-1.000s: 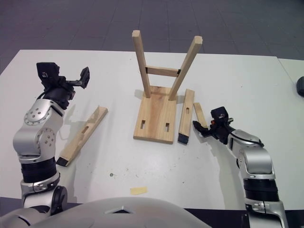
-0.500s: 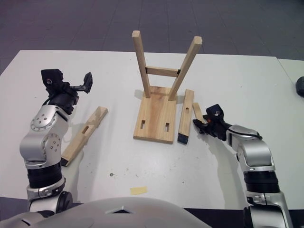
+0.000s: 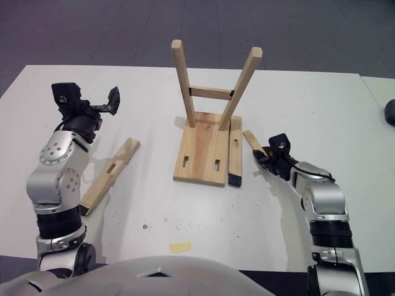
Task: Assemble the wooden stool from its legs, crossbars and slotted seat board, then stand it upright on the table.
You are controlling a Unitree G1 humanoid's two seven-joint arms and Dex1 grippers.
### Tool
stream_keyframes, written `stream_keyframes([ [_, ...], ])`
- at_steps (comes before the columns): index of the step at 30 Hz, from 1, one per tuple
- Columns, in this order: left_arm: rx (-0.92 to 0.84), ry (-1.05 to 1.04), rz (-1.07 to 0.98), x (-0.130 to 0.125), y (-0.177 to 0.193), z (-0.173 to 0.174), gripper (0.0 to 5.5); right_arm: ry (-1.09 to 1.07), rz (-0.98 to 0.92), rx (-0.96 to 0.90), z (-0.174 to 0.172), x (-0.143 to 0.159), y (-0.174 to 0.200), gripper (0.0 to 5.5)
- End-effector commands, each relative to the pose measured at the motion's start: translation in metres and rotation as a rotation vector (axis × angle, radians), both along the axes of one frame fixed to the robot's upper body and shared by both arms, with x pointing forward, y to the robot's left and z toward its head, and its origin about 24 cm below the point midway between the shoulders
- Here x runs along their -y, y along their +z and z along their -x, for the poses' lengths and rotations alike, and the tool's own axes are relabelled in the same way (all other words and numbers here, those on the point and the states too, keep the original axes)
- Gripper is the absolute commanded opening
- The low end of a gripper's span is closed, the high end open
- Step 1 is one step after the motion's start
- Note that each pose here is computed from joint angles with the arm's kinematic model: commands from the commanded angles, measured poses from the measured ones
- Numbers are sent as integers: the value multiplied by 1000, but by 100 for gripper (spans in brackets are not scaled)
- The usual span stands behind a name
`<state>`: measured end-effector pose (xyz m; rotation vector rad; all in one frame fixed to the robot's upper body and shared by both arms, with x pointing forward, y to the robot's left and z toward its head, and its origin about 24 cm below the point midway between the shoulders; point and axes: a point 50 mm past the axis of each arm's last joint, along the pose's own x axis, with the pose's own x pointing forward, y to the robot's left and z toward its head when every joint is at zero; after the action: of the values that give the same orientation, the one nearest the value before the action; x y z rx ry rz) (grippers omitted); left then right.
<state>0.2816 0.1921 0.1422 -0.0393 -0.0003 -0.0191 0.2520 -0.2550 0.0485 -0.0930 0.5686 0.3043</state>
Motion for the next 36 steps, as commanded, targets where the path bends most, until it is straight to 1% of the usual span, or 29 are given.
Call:
stream_keyframes([
  [1, 19, -12, -10, 1, 6, -4, 540, -71, 9, -32, 5, 4, -13, 130],
  [4, 18, -10, 8, 0, 5, -3, 540, -95, 17, 11, 2, 6, -9, 130],
  [7, 54, -29, 40, 2, 15, -4, 540, -125, 15, 123, -7, 9, 5, 130],
  [10, 129, -53, 77, 2, 30, -6, 540, -186, 77, 319, -24, 14, 32, 130],
  [12, 167, -99, 94, 5, 40, -6, 540, -226, 131, 491, -35, 16, 58, 130],
  [14, 189, -164, 128, 11, 47, -5, 540, -248, 155, 655, -40, 15, 83, 130],
  [16, 213, -306, 186, 22, 58, -1, 540, -208, 176, 834, -44, 3, 112, 130],
  [17, 231, -390, 255, 28, 65, 1, 540, -182, 170, 911, -44, -4, 123, 130],
  [19, 270, -537, 380, 36, 78, 5, 540, -119, 155, 1033, -41, -18, 141, 130],
  [21, 293, -638, 474, 43, 87, 7, 540, -66, 122, 1122, -37, -31, 155, 130],
  [24, 264, -664, 551, 48, 87, 2, 540, 34, 38, 1187, -33, -52, 168, 130],
  [27, 243, -720, 595, 59, 86, 5, 540, 211, -54, 1185, -29, -78, 174, 130],
  [31, 230, -788, 619, 70, 88, 8, 540, 396, -116, 1128, -22, -102, 160, 130],
  [36, 209, -831, 586, 86, 88, 9, 540, 510, -152, 1072, -15, -122, 144, 130],
])
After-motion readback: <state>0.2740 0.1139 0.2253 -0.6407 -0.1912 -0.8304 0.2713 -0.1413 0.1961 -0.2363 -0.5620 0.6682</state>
